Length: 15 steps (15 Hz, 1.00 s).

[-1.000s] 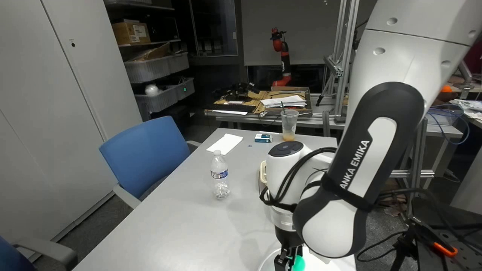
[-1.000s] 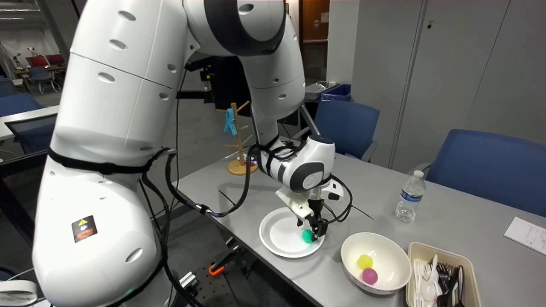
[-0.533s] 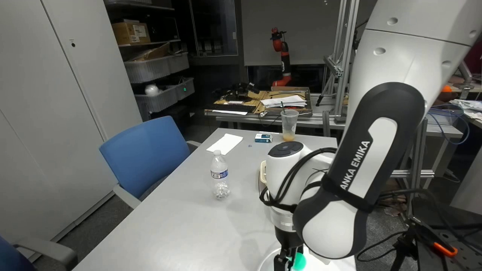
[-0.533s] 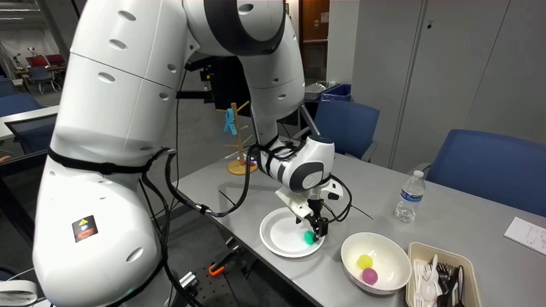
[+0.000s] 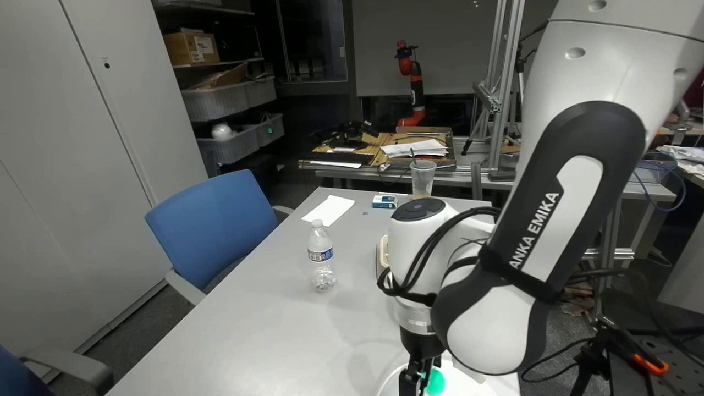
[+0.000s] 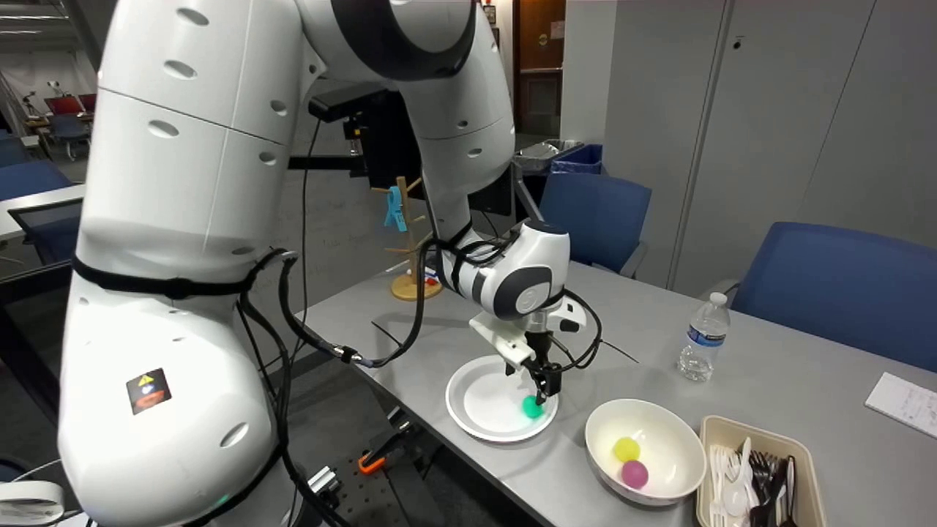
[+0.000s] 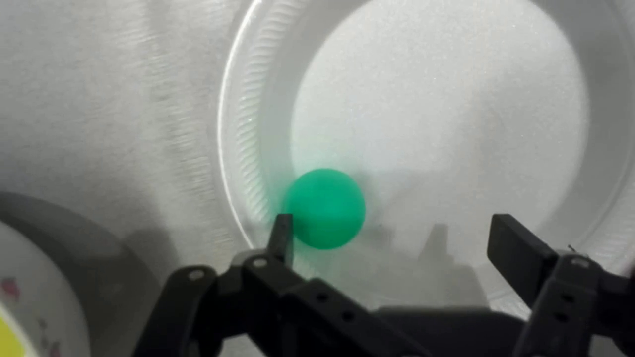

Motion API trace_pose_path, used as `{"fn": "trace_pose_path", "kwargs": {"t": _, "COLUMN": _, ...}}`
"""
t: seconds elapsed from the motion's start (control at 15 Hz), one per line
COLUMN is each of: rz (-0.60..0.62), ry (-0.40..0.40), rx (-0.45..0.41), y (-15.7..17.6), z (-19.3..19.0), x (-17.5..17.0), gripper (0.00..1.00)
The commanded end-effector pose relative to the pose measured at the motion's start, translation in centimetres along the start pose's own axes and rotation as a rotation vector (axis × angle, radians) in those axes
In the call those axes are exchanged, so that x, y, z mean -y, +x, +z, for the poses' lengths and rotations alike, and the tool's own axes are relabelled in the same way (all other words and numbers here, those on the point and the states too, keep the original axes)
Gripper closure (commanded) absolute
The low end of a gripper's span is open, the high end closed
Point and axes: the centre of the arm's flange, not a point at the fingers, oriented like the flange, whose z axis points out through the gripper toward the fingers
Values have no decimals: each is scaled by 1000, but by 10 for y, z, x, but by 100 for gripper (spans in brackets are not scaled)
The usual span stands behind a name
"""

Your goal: Get the blue ball from the white bowl and place it on the white plate

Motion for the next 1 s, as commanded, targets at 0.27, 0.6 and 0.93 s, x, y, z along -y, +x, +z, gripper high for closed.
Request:
{"fn": "trace_pose_path", "kwargs": {"t": 0.27, "rz": -77, "ry": -39, "rx": 52, "y": -24, "z": -78, "x": -2, "gripper": 0}}
{"fn": "trace_pose_path", "kwargs": {"t": 0.6, "rz": -71, "ry": -27, "rx": 85, "y": -34, "z": -124, "x": -17, "gripper": 0}}
{"fn": "trace_pose_path", "kwargs": {"t": 0.93, "rz": -67, "ry": -13, "rx": 23, "y": -47, "z": -164, "x": -33, "gripper": 0}}
